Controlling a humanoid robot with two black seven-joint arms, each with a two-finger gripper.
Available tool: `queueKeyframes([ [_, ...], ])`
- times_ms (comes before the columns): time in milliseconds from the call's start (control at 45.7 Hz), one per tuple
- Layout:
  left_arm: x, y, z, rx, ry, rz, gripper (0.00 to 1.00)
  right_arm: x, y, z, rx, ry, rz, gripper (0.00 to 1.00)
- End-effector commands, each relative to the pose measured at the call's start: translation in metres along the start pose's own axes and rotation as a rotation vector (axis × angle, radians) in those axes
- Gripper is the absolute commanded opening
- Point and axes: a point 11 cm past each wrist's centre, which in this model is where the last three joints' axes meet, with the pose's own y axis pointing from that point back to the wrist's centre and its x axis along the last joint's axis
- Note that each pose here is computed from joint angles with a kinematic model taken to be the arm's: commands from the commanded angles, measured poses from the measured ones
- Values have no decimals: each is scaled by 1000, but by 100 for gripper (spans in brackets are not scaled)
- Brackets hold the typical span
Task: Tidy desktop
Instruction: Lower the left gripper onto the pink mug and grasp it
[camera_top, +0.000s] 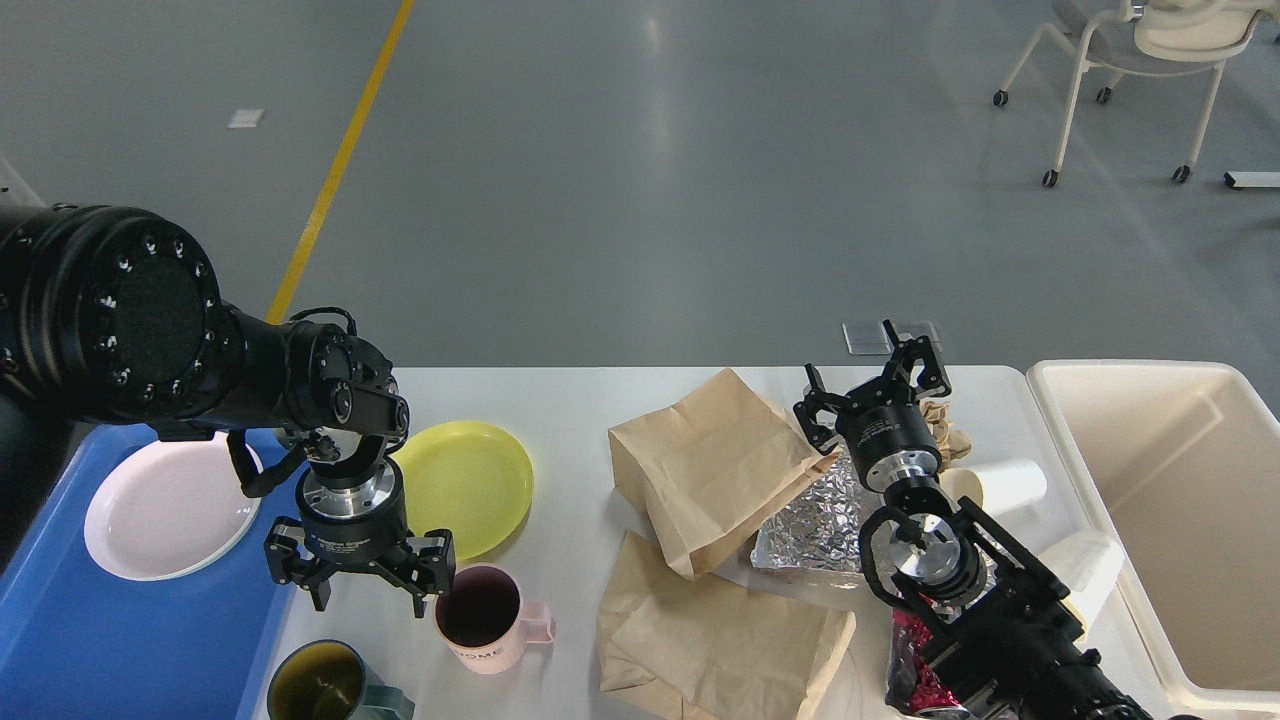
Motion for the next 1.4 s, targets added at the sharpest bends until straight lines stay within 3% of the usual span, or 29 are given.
queueKeyframes([
  [0, 0, -5, 8, -16, 12, 23, 91, 0, 0, 0, 0, 0, 0, 100],
  [219, -1, -7, 27, -71, 12, 46, 92, 0, 0, 0, 0, 0, 0, 100],
  [569, -8, -28, 28, 0, 36, 68, 90, 0, 0, 0, 0, 0, 0, 100],
  [1138, -10, -54, 36, -14, 99, 166, 87, -1, 0, 0, 0, 0, -2, 100],
  [1248, -10, -55, 38, -20, 108, 170, 80, -1, 0, 0, 0, 0, -2, 100],
  [1379, -12, -56, 39, -29, 132, 160, 63, -1, 0, 0, 0, 0, -2, 100],
])
